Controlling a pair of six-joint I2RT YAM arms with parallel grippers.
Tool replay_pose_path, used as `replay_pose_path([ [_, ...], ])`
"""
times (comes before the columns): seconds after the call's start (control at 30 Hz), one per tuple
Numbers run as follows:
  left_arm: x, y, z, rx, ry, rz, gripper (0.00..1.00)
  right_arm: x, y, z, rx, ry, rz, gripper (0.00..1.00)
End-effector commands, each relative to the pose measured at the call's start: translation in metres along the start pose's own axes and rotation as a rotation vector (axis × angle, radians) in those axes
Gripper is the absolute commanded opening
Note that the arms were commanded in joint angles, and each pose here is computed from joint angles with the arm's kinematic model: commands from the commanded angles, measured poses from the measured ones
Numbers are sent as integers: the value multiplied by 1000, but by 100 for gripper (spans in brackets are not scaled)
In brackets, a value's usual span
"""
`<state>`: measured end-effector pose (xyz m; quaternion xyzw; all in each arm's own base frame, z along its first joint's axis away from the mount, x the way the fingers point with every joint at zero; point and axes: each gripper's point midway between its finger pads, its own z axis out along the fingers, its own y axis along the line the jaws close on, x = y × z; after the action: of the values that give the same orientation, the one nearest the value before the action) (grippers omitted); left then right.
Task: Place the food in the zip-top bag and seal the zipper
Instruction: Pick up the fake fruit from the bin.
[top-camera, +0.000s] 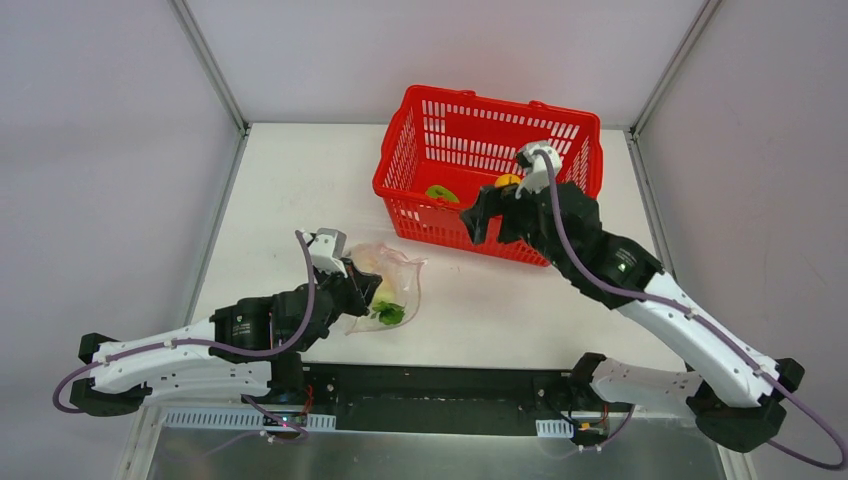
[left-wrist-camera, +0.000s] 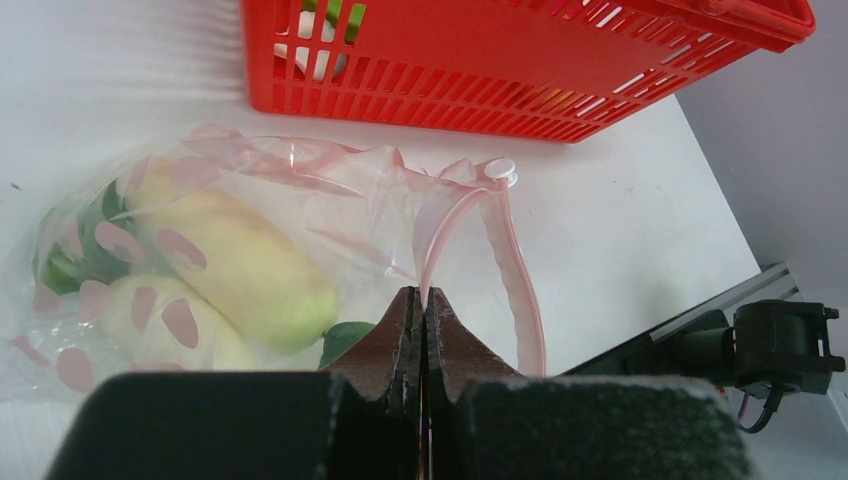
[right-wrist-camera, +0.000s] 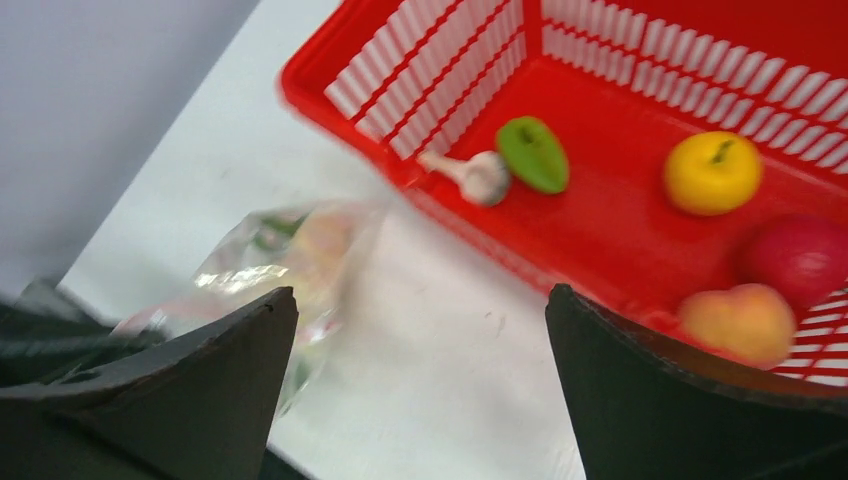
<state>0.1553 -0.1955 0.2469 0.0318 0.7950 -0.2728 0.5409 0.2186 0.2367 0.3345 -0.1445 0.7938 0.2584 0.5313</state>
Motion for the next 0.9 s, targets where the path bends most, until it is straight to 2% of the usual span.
replay_pose_path([
  [0.0,-1,5,-1,-28,-10,-13,0,-42,-43,20,161,-72,9,98],
  [0.1,-1,5,-2,-29,-5,-9,0,-46,-61,46,115,-3,51,91],
  [0.17,0,5,-2,-29,2,-3,0,-47,-68,62,74,43,67,90],
  [0.4,-1,12,-8,-67,42,40,0,-41,-119,136,121,161,62,92],
  [0.5,-2,14,-9,-65,39,44,0,-28,-133,166,89,250,110,95],
  [0.7,-2,25,-10,-107,29,87,0,5,-130,209,-69,459,111,93],
  [0.87,4,26,-2,-99,6,110,0,41,-143,249,-77,542,114,92],
])
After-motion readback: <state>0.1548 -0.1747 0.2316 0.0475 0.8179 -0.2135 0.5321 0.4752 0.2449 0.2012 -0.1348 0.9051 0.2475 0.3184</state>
